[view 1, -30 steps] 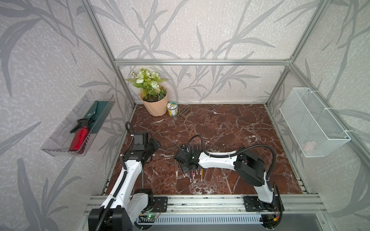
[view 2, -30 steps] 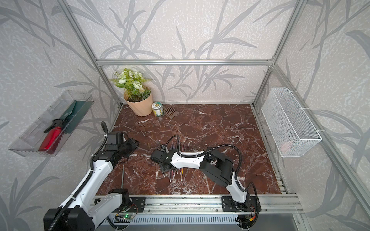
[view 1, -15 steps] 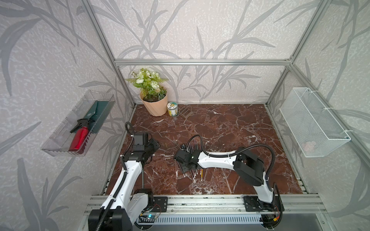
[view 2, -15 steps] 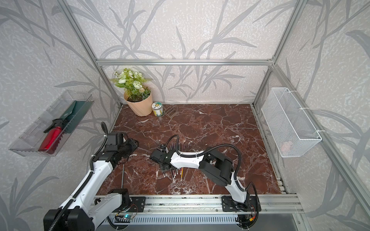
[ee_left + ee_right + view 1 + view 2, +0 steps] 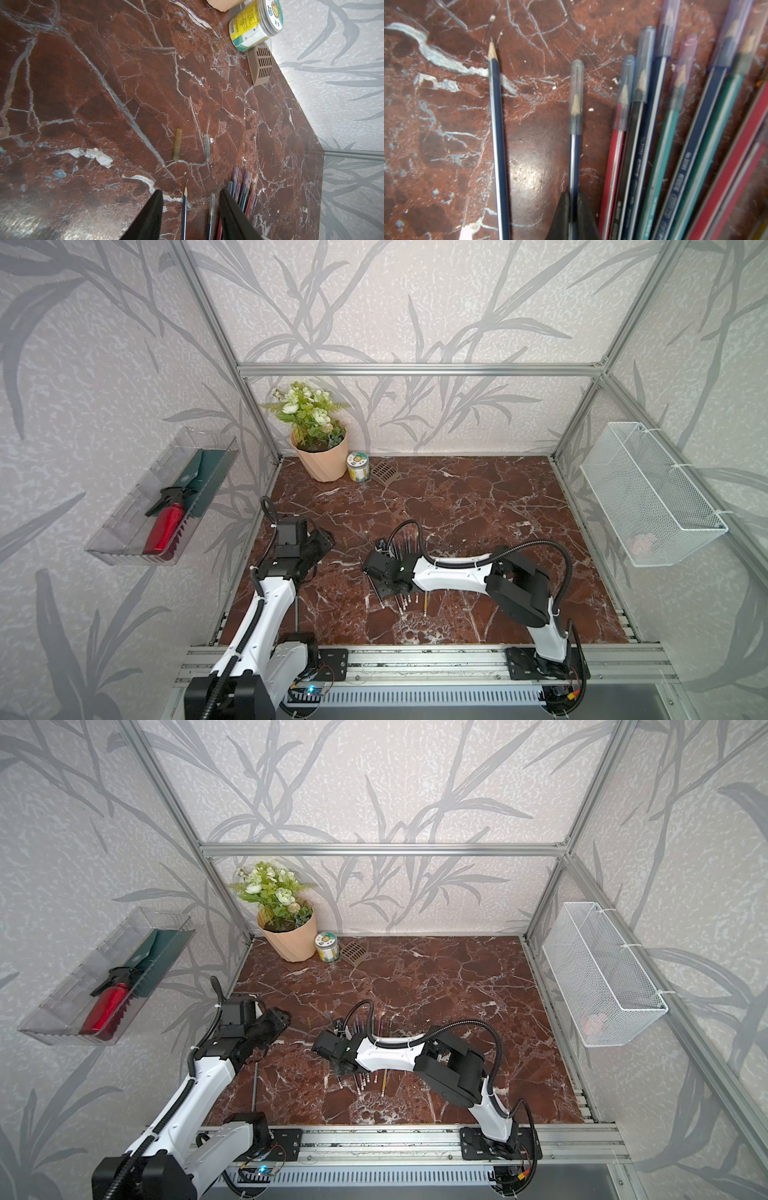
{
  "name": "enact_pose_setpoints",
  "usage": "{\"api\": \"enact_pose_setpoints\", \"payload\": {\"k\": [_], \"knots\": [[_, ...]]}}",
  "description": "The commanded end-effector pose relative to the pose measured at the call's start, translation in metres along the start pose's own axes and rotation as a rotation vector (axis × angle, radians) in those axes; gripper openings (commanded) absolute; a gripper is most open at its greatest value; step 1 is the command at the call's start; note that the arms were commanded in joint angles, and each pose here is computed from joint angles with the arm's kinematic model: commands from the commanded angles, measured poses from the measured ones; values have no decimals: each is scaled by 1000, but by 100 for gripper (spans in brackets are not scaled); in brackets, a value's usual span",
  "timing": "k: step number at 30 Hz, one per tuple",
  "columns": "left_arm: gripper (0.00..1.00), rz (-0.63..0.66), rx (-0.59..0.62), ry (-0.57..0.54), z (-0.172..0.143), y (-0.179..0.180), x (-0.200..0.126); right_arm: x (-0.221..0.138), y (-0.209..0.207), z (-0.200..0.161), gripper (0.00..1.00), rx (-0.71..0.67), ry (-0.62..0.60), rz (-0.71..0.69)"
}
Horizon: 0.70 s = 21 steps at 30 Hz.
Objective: Remove the protective cover of the pencils
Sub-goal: Pick up the pencil from the center of the board.
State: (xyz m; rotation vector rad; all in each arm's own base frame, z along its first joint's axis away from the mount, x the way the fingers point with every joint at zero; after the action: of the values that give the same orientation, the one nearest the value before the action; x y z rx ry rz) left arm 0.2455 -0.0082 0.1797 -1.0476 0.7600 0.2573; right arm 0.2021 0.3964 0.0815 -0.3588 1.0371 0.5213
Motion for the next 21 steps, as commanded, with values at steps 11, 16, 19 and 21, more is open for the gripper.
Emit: {"api": "enact_pose_setpoints", "payload": {"k": [11, 16, 19, 21], "knots": [[52, -110, -21, -10, 2, -14, -7, -34, -8, 22, 4, 19, -147, 47], [53, -165, -17, 13, 0, -18, -4, -45, -9, 27, 3, 22, -200, 66], [55, -197, -25, 36, -2, -21, -1, -47, -10, 24, 3, 44, -244, 110], [55, -227, -27, 62, -4, -24, 0, -49, -9, 25, 3, 51, -257, 128]]}}
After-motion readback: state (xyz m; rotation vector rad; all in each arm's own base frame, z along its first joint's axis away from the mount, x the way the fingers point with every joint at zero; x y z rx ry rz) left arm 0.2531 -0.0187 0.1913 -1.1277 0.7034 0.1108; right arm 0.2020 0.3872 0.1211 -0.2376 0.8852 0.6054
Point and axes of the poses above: each gripper's point midway between its finger pads, its own x axis out along the fingers, its own y axis along the line the jaws close on, z = x × y, the point moved 7 cm from there along -x, back along the fingers, and after that the axes turned 14 degrees about -x, right-handed, at the moved point
